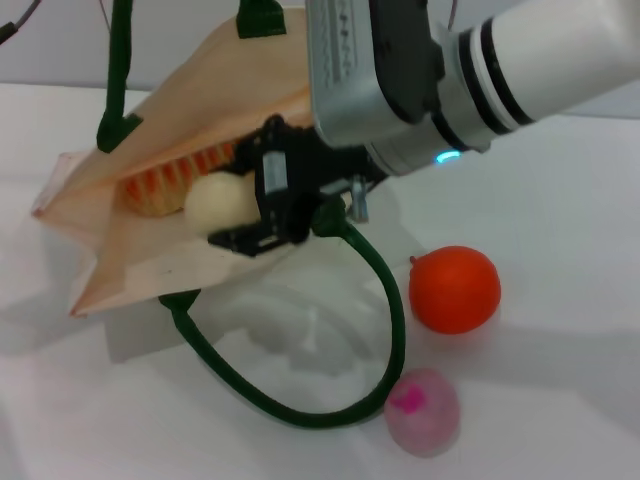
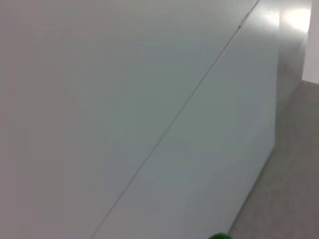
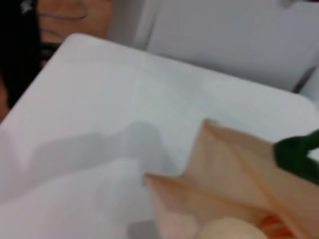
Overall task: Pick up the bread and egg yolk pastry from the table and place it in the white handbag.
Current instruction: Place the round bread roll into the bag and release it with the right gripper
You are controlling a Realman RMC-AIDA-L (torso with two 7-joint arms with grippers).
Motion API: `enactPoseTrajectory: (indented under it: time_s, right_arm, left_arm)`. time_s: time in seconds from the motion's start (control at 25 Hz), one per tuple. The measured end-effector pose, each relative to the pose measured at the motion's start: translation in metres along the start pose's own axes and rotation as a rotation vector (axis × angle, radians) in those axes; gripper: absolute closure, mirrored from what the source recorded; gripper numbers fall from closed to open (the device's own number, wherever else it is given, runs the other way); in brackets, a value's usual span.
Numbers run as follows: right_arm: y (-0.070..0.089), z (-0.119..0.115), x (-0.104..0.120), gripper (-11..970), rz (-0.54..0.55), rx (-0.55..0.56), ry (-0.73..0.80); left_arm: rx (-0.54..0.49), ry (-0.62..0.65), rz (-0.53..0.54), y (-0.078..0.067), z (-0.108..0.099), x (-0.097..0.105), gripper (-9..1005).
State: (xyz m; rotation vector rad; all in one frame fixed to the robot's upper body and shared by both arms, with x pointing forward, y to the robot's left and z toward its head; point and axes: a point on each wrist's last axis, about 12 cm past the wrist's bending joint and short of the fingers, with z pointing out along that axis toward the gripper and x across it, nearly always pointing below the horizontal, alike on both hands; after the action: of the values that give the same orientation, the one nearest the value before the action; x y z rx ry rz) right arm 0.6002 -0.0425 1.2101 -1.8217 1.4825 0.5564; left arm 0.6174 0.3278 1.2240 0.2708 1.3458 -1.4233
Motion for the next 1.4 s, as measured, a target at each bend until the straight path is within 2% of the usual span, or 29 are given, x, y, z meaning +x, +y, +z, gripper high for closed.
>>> enactPoseTrajectory:
  time_s: [0.24,0.4,0.72,1.04,1.4]
  right_arm:
    - [-0.025,-0.002,0.005,308,0.055,0.099,-0.052]
    - [-0.039,0.001,0.015,312,0.097,0.154,-0.034]
    - [-0.057,0.003,0.036,318,0.136,0.260,0.031]
    - [-0.061,-0.002,0.047,318,0.158,0.288,0.054]
    - [-0.058,-0.001,0.046,321,0.162,0.266,0.055]
  left_arm:
    - [0.039,0.005,-0.013,-0.004,0.001,0.001,877]
    - [0.069,0.007,-0.021,-0.007,0.004,0.002,877]
    - [0.108,-0.015,-0.031,-0.012,0.002,0.002,876]
    - [0.107,-0.060,-0.025,-0.014,-0.012,-0.002,876]
    - [0.096,-0.066,-0.021,-0.014,-0.015,-0.004,877]
